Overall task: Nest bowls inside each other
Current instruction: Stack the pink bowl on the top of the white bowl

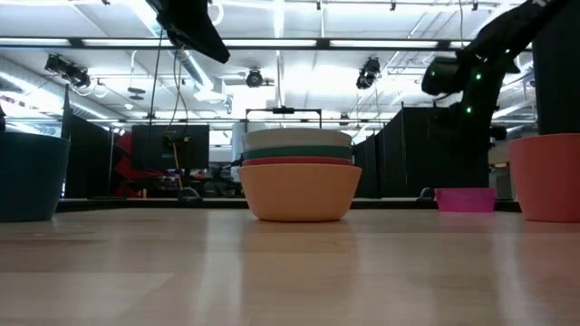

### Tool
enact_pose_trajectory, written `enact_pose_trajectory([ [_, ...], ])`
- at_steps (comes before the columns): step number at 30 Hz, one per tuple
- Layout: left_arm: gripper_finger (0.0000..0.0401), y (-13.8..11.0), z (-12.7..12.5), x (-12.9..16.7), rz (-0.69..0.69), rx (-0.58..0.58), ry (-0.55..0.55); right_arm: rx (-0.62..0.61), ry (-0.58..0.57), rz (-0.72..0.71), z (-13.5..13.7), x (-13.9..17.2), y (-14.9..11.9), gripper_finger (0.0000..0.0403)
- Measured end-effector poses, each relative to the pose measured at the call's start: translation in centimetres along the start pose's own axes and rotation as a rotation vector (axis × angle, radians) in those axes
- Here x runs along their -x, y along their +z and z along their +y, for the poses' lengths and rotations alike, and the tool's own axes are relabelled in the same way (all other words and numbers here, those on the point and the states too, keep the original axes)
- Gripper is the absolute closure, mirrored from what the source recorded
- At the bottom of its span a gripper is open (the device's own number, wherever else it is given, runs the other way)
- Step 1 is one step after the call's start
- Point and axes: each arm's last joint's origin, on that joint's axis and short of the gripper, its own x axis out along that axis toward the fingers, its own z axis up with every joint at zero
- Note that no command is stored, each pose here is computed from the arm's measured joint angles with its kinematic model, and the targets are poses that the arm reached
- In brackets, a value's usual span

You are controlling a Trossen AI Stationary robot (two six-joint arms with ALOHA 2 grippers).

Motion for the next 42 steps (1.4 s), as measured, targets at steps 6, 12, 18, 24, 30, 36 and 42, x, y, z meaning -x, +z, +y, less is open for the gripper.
enact_pose_trajectory([
  [6, 0.0318, 0.0, 0.0, 0.0, 0.0, 0.0, 0.0, -0.001, 0.033, 0.001, 0.2, -1.0, 0.4, 0.019],
  [12, 0.0317, 0.0, 0.0, 0.0, 0.001, 0.007, 0.0, 0.001, 0.068, 0.014, 0.6, -1.9, 0.7, 0.0198],
  [18, 0.0312, 0.0, 0.0, 0.0, 0.001, 0.012, 0.0, 0.008, 0.075, 0.049, 0.9, -3.0, 0.7, 0.0205],
  [24, 0.0306, 0.0, 0.0, 0.0, 0.001, 0.017, 0.0, 0.016, 0.082, 0.084, 1.2, -4.1, 0.7, 0.0212],
  [30, 0.0312, 0.0, 0.0, 0.0, 0.001, 0.017, 0.0, 0.021, 0.082, 0.071, 1.4, -4.6, 0.9, 0.0254],
  [36, 0.032, 0.0, 0.0, 0.0, 0.001, 0.018, 0.0, 0.031, 0.083, 0.065, 1.4, -4.6, 0.9, 0.0371],
  [42, 0.0322, 0.1, 0.0, 0.0, -0.006, 0.007, -0.001, 0.05, 0.096, 0.035, 1.9, -3.9, 1.0, 0.0395],
])
